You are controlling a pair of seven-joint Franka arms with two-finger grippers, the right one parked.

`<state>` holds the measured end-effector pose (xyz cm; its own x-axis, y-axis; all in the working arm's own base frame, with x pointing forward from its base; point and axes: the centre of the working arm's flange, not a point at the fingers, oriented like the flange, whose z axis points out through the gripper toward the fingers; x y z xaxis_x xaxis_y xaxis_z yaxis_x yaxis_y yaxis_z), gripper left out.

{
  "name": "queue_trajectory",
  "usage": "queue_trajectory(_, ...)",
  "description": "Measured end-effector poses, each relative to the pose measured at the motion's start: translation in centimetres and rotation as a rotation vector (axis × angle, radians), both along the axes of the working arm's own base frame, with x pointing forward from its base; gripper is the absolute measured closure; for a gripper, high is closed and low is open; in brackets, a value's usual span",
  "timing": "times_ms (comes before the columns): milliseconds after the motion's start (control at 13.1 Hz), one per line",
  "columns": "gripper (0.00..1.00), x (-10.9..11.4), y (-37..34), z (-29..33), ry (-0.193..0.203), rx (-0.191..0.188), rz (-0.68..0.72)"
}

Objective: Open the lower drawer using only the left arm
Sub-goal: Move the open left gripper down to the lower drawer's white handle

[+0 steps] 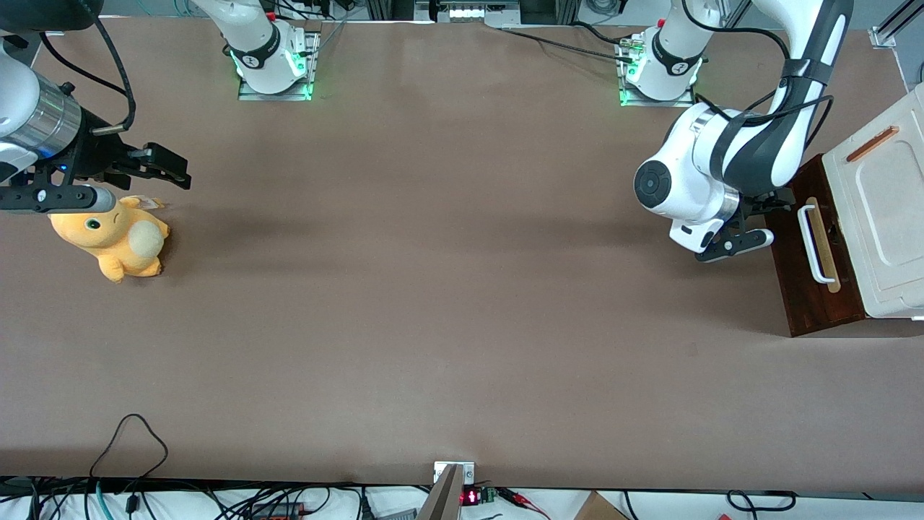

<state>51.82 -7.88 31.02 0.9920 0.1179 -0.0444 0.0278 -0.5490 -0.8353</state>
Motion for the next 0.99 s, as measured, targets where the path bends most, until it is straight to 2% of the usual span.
queue_trajectory(153,0.0,-0.3,0.7,-1.7,0.031,0.081,-0.061)
queue_trajectory(382,0.0,-0.6,3.2,-6.3,0.103,0.193,-0.133)
queue_trajectory(535,0.0,-0.1,6.0,-8.8,0.123,0.274,-0.161)
queue_trajectory(840,0.0,0.1,9.4,-11.2,0.154,0.359,-0.188)
queue_trajectory(993,0.02,0.1,10.5,-11.7,0.163,0.379,-0.188)
